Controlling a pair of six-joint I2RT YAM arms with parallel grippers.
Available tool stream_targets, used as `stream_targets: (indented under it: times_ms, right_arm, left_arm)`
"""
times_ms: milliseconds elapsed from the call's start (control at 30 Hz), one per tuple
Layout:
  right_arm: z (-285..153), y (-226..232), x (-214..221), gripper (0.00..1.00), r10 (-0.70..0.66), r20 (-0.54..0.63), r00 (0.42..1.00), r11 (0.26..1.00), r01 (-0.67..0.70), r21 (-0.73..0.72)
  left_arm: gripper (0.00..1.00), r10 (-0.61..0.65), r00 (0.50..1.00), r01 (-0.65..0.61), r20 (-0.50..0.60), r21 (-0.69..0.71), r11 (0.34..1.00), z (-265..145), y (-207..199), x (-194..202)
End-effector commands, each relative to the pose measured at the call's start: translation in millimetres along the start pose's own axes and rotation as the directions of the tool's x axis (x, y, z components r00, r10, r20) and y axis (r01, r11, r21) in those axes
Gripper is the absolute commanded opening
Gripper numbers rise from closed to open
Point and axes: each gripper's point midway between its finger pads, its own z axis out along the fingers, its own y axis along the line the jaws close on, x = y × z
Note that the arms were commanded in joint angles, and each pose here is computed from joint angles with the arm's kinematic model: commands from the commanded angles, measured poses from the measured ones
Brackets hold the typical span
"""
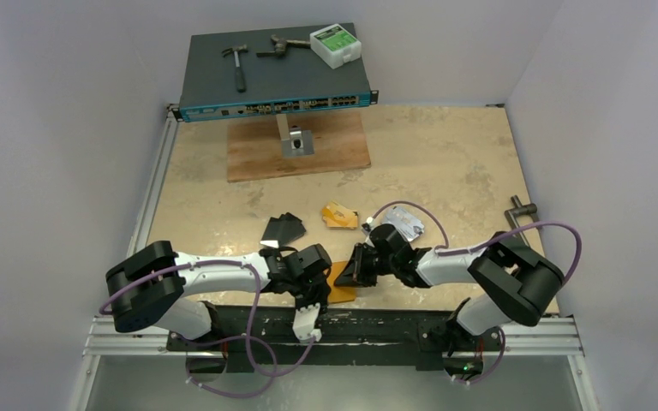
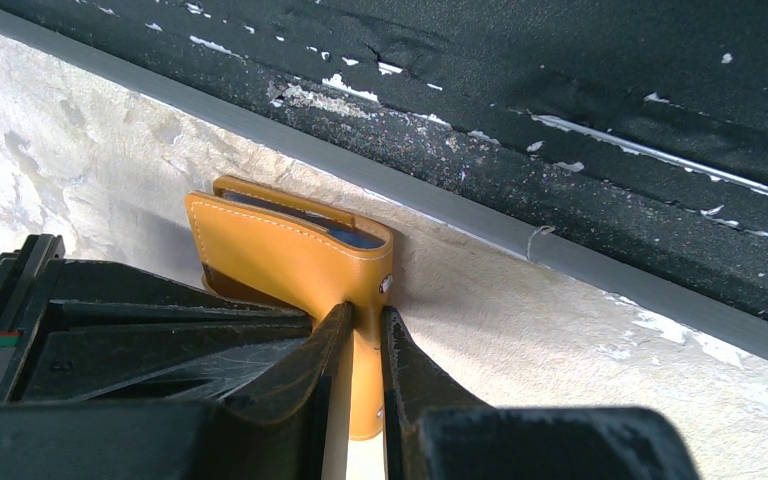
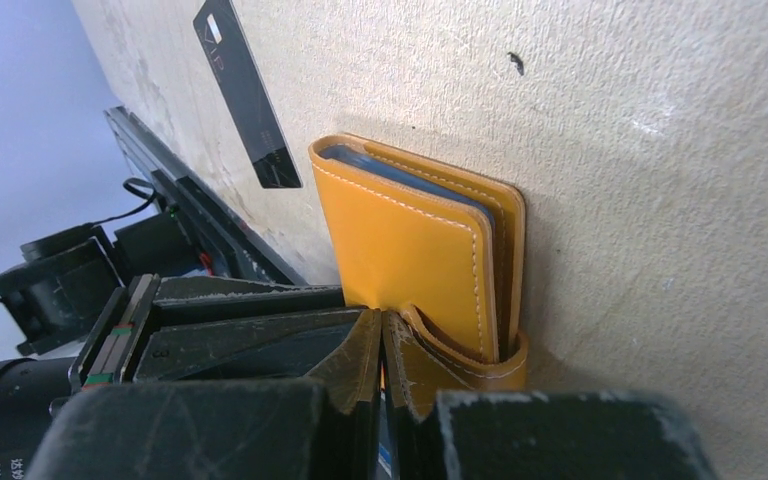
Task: Put the credit cards into the card holder
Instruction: Close the card holder at the corner of the board.
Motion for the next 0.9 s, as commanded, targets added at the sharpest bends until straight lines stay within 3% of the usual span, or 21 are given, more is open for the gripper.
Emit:
stream_targets:
  times_ms: [0, 167, 300, 367, 500, 867]
  right_arm:
    - [-24.8, -155.3, 50.2, 0.00, 0.150, -0.036, 0.988, 0.833, -0.107, 0.543]
    - [-19.7, -153.2, 50.5, 0.01, 0.152, -0.035, 0.988, 0.847, -0.112, 0.519]
    - [-21.2, -135.5, 51.3, 0.24, 0.162, -0.040, 0.986, 0.884, -0.127, 0.449]
    - [-23.5, -121.8, 41.3, 0.43, 0.126, -0.023, 0.992, 0.898, -0.105, 0.428]
    - [-31.9, -72.7, 11.8, 0.61, 0.043, 0.042, 0.998, 0.939, -0.055, 0.339]
    - [-48.3, 66.4, -30.8, 0.63, -0.109, 0.085, 0.990, 0.994, 0.110, -0.013]
  left_arm:
    - [0.05, -0.066, 0.997, 0.062, 0.038, 0.098, 0.993, -1.2, -26.2, -12.8]
    - [0.06, -0.069, 0.997, 0.065, 0.030, 0.105, 0.992, -3.0, -27.5, -10.0]
    - [0.06, -0.062, 0.998, 0.059, 0.032, 0.106, 0.993, -3.8, -26.7, -10.7]
    - [0.06, -0.062, 0.998, 0.058, 0.029, 0.113, 0.992, -4.4, -28.8, -10.5]
    - [0.06, -0.059, 0.998, 0.056, 0.027, 0.118, 0.991, -4.6, -33.5, -11.2]
    - [0.06, -0.055, 0.998, 0.053, 0.022, 0.104, 0.993, -4.8, -36.8, -11.2]
